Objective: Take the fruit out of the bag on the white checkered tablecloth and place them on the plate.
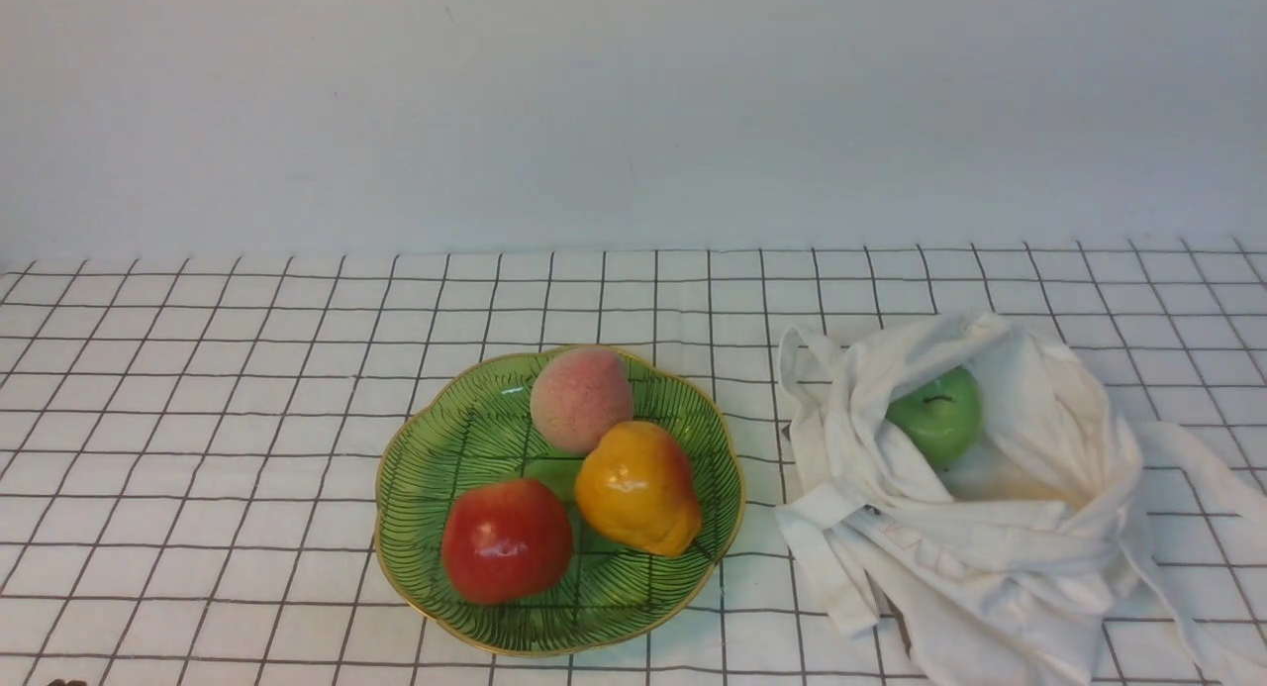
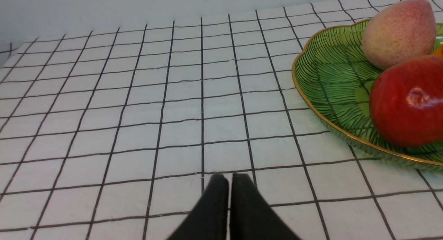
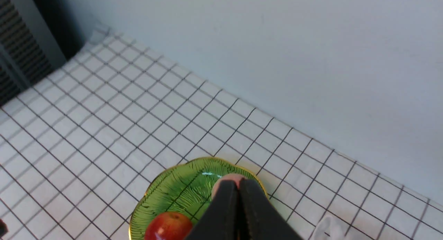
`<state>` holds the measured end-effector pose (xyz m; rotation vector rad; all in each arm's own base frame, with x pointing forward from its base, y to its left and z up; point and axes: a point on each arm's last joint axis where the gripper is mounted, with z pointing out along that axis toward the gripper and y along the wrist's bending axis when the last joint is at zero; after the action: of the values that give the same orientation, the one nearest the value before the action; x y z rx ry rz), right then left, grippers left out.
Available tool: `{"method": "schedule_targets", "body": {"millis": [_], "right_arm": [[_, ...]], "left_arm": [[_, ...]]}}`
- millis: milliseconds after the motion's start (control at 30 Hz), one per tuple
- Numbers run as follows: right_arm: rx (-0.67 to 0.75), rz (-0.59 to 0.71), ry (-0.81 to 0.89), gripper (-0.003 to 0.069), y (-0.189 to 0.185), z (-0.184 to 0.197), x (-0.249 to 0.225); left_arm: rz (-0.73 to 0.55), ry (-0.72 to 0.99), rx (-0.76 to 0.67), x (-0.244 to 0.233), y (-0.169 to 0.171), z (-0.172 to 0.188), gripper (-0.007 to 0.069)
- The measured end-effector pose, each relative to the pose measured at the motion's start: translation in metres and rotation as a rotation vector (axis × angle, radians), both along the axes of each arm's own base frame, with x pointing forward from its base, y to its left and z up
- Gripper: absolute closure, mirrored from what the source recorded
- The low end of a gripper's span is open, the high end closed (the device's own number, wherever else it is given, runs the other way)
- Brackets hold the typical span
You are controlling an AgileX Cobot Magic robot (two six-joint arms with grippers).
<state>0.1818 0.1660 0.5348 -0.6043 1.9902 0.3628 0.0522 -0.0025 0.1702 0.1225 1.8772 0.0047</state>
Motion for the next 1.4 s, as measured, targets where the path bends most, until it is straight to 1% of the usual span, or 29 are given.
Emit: {"method": "schedule_targets", "body": {"millis": [33,67,133,167,233,300,367,400,433,500,567,600,633,733,1167,1267,1400], "right_arm": [[0.019,-0.013,-0.004,0.0671,-0.011,0.003,-0.009],[0.047,-0.034,-0.017,0.0671,-0.032,0.005,-0.028],[0.066,-0.059,-0.028,0.0671,-0.061,0.001,-0.053],[0.078,-0.071,-0.041,0.0671,-0.085,-0.01,-0.074],[0.11,-0.07,-0.078,0.0671,-0.106,-0.025,-0.094],[0.174,-0.058,-0.135,0.0671,-0.13,-0.05,-0.118],[0.301,-0.034,-0.249,0.0671,-0.155,-0.08,-0.144],[0.327,-0.028,-0.267,0.0671,-0.159,-0.1,-0.149],[0.398,-0.022,-0.312,0.0671,-0.167,-0.12,-0.157],[0.474,-0.032,-0.362,0.0671,-0.178,-0.152,-0.167],[0.492,-0.056,-0.388,0.0671,-0.183,-0.183,-0.168],[0.488,-0.104,-0.415,0.0671,-0.183,-0.198,-0.166],[0.483,-0.081,-0.411,0.0671,-0.183,-0.205,-0.164],[0.468,-0.099,-0.419,0.0671,-0.18,-0.217,-0.159],[0.467,-0.083,-0.468,0.0671,-0.177,-0.218,-0.158],[0.483,-0.055,-0.484,0.0671,-0.175,-0.217,-0.159],[0.483,0.035,-0.49,0.0671,-0.168,-0.216,-0.163]], "left_arm": [[0.0,0.0,0.0,0.0,0.0,0.0,0.0633],[0.0,0.0,0.0,0.0,0.0,0.0,0.0633],[0.0,0.0,0.0,0.0,0.0,0.0,0.0633],[0.0,0.0,0.0,0.0,0.0,0.0,0.0633],[0.0,0.0,0.0,0.0,0.0,0.0,0.0633],[0.0,0.0,0.0,0.0,0.0,0.0,0.0633],[0.0,0.0,0.0,0.0,0.0,0.0,0.0633],[0.0,0.0,0.0,0.0,0.0,0.0,0.0633],[0.0,0.0,0.0,0.0,0.0,0.0,0.0633],[0.0,0.0,0.0,0.0,0.0,0.0,0.0633],[0.0,0.0,0.0,0.0,0.0,0.0,0.0633],[0.0,0.0,0.001,0.0,0.0,0.0,0.0633],[0.0,0.0,0.001,0.0,0.0,0.0,0.0633],[0.0,0.0,-0.001,0.0,0.0,0.0,0.0633],[0.0,0.0,-0.001,0.0,0.0,0.0,0.0633],[0.0,0.0,-0.001,0.0,0.0,0.0,0.0633],[0.0,0.0,-0.001,0.0,0.0,0.0,0.0633]]}}
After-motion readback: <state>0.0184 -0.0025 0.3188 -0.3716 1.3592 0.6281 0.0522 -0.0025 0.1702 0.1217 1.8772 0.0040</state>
